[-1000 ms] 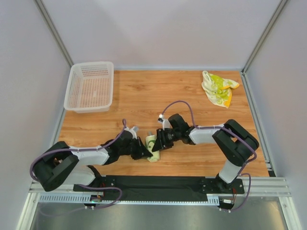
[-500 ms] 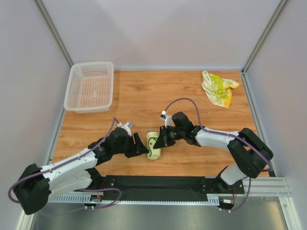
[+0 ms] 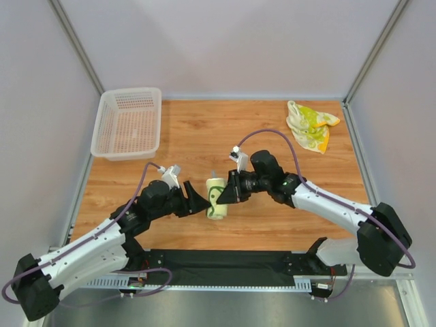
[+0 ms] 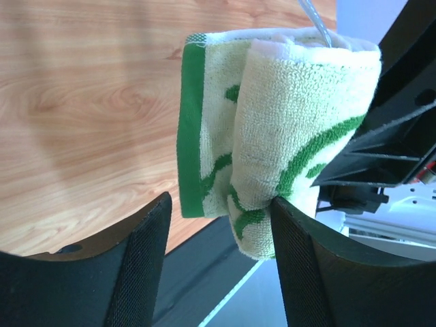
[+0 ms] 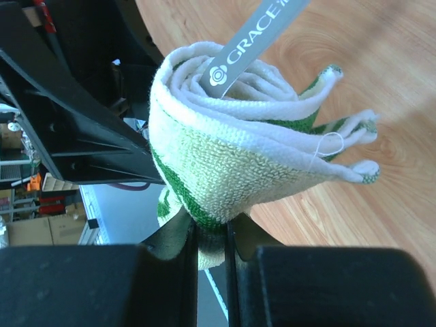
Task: Roll the towels
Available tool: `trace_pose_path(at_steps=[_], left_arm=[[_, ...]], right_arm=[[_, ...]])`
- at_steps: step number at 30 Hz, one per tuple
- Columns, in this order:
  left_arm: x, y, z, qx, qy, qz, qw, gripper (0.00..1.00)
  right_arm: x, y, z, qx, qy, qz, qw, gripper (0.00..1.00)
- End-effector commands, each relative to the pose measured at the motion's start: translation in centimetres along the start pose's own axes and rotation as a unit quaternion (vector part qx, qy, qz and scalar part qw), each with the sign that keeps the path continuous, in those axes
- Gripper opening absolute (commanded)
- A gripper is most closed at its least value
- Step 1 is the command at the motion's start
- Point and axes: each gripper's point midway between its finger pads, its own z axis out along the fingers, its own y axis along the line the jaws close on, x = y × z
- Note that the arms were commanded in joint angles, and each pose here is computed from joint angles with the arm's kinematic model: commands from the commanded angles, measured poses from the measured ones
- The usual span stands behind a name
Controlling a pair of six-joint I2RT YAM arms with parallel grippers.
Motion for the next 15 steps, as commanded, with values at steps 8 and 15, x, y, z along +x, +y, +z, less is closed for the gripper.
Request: trace_pose_path(at_steps=[8, 15], left_arm=[[-1.6, -3.7, 0.4, 0.097, -0.037, 0.016, 0.995, 0.69], [-0.9, -3.7, 0.3, 0.123, -0.037, 0.008, 0.992, 0.71]], right_arm=[[-0.7, 5.8, -1.5, -0.059, -0.003, -0.023, 0.998, 0.0], [-1.0, 10.4, -2.8, -0.176, -0.006, -0.02, 0.984, 0.0]])
